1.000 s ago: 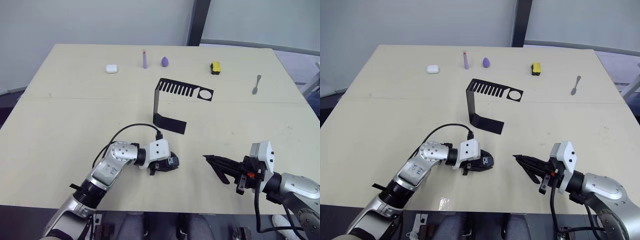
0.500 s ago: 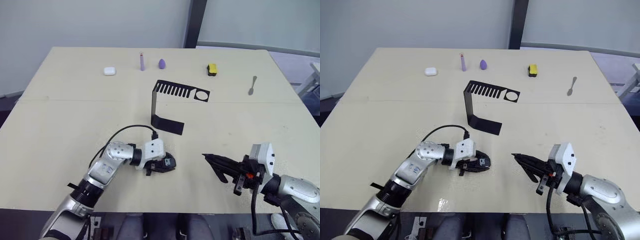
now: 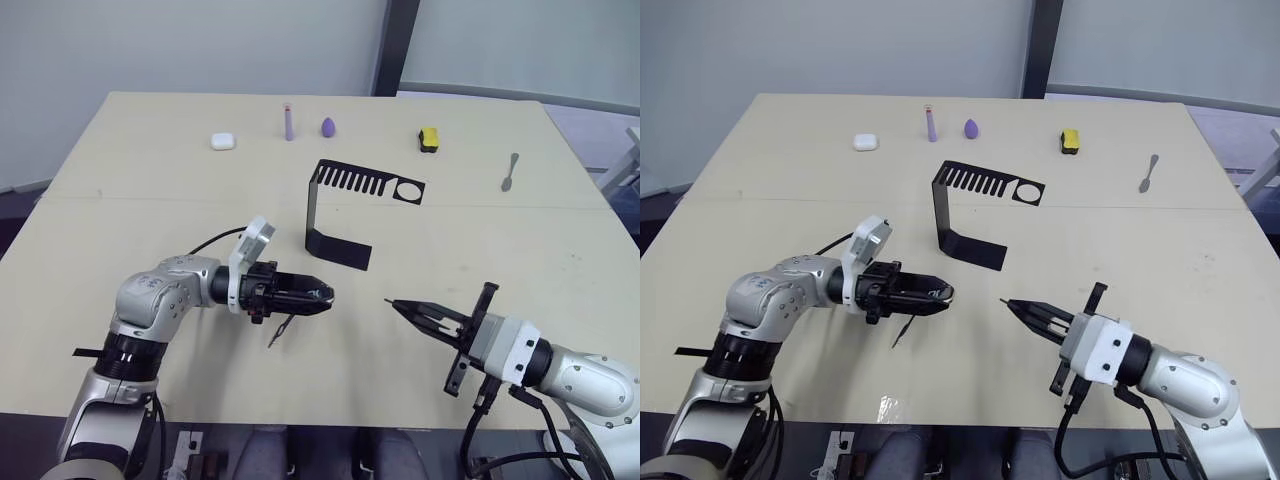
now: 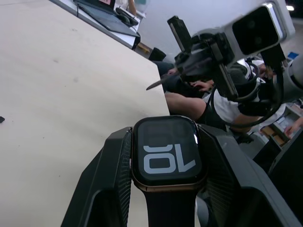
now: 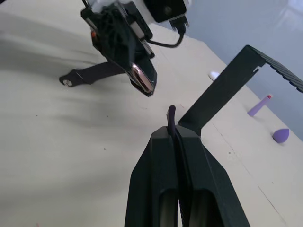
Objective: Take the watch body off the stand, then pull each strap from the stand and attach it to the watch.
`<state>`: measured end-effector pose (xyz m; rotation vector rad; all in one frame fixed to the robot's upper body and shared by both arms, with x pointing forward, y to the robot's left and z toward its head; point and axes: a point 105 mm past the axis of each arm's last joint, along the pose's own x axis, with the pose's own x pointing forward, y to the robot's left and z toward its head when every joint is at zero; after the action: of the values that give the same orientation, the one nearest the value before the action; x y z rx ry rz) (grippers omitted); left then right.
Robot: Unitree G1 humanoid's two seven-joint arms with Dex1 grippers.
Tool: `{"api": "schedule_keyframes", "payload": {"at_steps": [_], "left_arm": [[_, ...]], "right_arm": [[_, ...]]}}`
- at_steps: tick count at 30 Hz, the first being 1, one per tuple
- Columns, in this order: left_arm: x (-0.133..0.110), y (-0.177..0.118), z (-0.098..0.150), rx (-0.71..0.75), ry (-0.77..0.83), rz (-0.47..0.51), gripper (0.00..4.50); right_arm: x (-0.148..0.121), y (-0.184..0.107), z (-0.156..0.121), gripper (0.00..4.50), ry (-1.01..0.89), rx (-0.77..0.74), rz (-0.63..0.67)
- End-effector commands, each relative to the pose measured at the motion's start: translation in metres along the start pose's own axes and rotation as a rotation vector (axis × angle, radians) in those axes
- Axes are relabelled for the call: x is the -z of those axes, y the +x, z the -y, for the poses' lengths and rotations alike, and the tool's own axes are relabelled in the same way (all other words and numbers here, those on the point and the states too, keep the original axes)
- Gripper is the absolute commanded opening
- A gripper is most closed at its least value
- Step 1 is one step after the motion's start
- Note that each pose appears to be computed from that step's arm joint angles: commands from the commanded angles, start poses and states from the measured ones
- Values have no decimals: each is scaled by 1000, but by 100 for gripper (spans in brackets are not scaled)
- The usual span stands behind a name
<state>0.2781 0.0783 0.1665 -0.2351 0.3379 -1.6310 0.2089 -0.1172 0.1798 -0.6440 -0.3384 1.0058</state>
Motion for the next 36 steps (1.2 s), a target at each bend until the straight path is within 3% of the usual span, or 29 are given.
{"api": "schedule_keyframes", "payload": {"at_steps": [1, 36], "left_arm": [[-6, 5, 6, 38, 10, -1, 161], [-6, 24, 2, 15, -33, 15, 161]], "right_arm": [[-11, 5, -3, 0, -53, -23, 41], [-1, 23, -1, 0, -111, -18, 43]]}}
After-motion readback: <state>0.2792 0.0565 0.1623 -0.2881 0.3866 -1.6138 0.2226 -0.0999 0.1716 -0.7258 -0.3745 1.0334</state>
